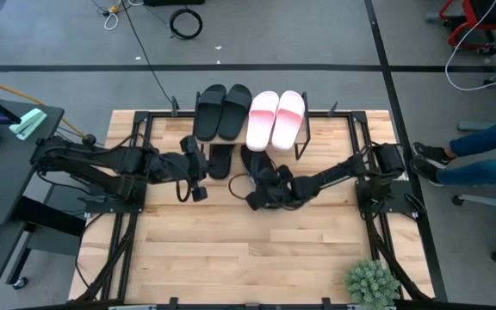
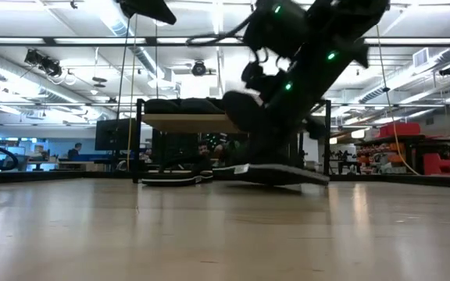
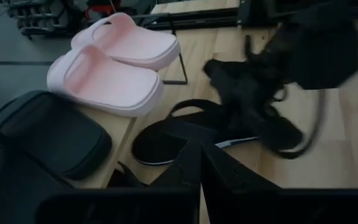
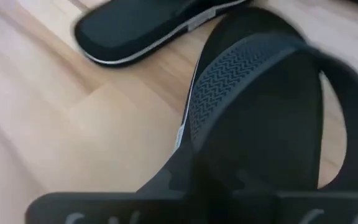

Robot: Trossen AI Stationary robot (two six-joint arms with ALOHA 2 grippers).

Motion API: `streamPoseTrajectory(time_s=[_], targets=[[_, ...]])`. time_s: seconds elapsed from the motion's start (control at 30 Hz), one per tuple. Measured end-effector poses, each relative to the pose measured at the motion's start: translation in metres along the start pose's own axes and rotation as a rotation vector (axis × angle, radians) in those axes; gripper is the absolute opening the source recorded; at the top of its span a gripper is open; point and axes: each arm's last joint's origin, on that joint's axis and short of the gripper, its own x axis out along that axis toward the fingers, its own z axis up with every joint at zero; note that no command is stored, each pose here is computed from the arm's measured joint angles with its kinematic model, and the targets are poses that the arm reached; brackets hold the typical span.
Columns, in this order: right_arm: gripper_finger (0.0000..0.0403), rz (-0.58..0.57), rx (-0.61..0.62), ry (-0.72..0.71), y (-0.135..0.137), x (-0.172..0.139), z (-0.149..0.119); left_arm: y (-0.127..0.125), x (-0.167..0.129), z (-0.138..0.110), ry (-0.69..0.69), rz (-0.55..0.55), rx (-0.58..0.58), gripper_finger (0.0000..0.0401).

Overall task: Pick and place slides into the shelf
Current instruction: Put the black slipper under the shelf

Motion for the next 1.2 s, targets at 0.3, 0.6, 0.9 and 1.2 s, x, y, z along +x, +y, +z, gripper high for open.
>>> streamPoseTrajectory(time_s=[0.3, 0.6, 0.9, 1.2], targets=[[0.0044, 0.069, 0.002, 0.008, -0.012, 0.007, 0.025, 0.0, 0.0, -0.007, 0.063, 0.006, -0.048, 0.002], [0.0045, 0.221, -0.037, 0.087, 0.002, -0.006, 0.016, 0.001, -0.001, -0.015, 0.136, 0.017, -0.085, 0.0014], [0.0006, 0.321, -0.174, 0.075, 0.031, -0.087, -0.009, 0.002, -0.003, -0.024, 0.225, 0.04, -0.111, 0.0015], [0.0004, 0.011, -0.161, 0.183, 0.013, -0.103, -0.056, 0.002, -0.003, -0.024, 0.224, 0.042, -0.135, 0.0014]])
